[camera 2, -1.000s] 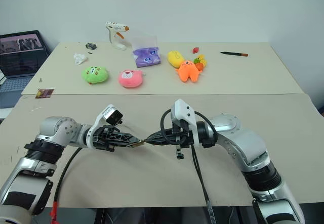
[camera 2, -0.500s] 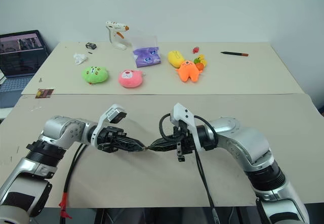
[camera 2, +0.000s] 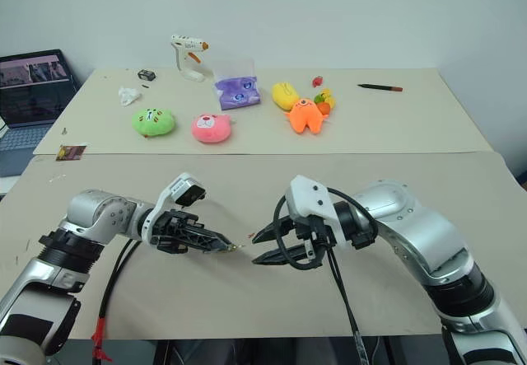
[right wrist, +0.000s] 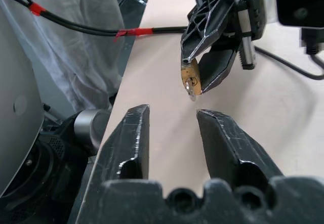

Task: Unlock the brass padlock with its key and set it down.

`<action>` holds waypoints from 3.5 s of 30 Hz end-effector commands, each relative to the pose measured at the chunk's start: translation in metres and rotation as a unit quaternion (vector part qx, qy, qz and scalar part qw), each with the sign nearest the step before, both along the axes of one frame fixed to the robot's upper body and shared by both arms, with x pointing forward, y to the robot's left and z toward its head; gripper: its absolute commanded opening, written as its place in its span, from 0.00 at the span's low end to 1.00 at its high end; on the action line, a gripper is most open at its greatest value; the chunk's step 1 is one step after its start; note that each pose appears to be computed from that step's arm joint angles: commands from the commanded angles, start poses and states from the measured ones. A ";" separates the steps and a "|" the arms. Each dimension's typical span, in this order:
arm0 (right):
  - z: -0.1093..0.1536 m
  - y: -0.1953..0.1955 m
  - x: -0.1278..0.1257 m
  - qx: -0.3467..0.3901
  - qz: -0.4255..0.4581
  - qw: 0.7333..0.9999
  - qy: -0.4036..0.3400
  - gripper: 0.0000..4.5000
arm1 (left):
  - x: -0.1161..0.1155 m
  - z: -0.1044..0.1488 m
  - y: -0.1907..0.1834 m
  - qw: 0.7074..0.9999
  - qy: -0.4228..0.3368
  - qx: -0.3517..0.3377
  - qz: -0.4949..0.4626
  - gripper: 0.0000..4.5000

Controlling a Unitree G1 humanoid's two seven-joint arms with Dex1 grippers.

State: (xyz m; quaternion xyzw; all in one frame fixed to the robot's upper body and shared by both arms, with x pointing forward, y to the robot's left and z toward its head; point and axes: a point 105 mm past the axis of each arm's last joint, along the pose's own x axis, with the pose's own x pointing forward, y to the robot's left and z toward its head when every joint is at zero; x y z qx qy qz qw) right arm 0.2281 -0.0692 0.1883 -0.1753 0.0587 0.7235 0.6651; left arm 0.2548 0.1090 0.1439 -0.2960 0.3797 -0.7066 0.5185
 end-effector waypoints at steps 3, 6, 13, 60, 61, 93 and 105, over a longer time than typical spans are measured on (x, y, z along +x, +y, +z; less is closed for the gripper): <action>0.020 0.006 0.003 0.061 -0.026 0.997 -0.039 0.39 | 0.005 0.014 0.001 0.999 0.011 -0.033 0.008 0.18; 0.019 0.013 0.007 0.085 -0.045 0.995 -0.029 0.39 | 0.005 0.013 -0.002 0.999 0.015 -0.032 0.005 0.18; 0.014 0.027 0.008 0.108 -0.049 0.993 -0.003 0.39 | 0.009 0.020 -0.007 0.999 0.014 -0.041 0.000 0.18; -0.002 0.029 0.020 0.089 -0.053 0.994 0.025 0.30 | 0.013 0.029 -0.008 0.999 0.007 -0.045 -0.002 0.18; -0.002 0.029 0.021 0.088 -0.055 0.994 0.019 0.38 | 0.013 0.029 -0.007 0.999 0.008 -0.045 -0.002 0.18; 0.011 0.033 0.008 0.111 -0.024 0.993 0.020 0.29 | 0.014 0.028 -0.012 0.999 0.006 -0.048 -0.003 0.18; 0.007 0.033 0.010 0.102 -0.024 0.994 0.016 0.01 | 0.017 0.032 -0.010 0.998 0.005 -0.056 0.003 0.18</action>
